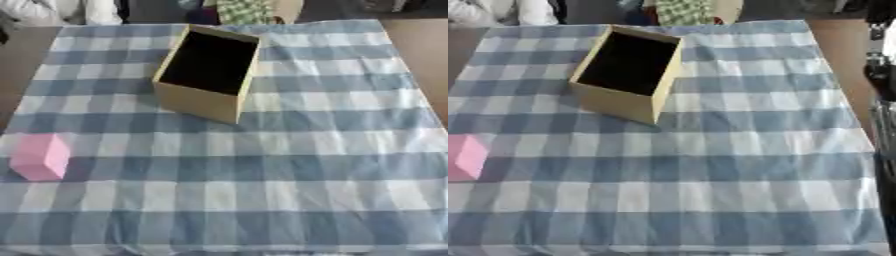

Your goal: Pick up objects on the table and place them in the box.

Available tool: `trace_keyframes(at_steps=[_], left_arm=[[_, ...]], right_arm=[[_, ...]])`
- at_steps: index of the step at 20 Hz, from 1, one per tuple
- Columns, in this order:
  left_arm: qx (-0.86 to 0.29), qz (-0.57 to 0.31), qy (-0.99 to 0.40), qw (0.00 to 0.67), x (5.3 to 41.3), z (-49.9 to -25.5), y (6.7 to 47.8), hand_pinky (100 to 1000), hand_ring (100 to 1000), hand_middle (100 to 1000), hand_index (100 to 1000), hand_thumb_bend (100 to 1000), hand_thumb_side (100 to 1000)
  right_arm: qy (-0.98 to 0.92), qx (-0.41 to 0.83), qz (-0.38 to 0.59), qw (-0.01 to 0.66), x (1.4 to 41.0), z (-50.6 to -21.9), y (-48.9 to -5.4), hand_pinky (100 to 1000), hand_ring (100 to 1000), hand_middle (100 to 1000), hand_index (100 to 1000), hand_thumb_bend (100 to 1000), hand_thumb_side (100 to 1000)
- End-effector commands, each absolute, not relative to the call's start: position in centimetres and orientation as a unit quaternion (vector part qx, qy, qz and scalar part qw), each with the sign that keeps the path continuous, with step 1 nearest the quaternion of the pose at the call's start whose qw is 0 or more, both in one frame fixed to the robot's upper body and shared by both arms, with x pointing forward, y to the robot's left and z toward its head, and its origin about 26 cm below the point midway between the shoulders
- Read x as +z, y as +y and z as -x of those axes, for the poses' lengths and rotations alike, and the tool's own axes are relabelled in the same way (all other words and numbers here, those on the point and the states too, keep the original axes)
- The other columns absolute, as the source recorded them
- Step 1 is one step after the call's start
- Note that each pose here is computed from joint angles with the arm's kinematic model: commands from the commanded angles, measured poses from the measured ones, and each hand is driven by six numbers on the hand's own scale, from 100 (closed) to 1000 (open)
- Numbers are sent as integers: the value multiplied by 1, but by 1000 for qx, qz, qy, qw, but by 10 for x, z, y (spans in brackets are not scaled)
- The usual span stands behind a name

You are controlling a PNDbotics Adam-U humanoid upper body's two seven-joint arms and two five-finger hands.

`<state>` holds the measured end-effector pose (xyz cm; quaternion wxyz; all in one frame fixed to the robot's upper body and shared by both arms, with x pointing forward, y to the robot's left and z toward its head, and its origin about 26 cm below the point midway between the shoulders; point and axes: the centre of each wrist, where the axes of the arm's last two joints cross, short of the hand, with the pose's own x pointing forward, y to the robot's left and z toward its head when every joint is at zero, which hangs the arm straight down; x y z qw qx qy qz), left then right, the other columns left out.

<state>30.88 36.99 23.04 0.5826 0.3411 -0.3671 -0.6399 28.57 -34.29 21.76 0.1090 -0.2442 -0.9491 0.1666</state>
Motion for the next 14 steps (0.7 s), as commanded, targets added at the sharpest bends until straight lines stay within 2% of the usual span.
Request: trace_keyframes(at_steps=[1,9,14], left_arm=[[-647,-357,-352,575,254,-308,373,691,817,886,938,505,395],[-667,-351,-343,560,264,-311,366,691,819,889,937,625,431],[-676,-346,-363,541,272,-314,353,687,814,883,935,617,449]], right_arm=[[-948,177,247,94,228,-283,-344,789,617,595,779,100,754],[-949,176,244,95,227,-284,-343,788,616,594,779,100,753],[-949,177,241,96,226,-284,-342,789,617,594,779,100,752]])
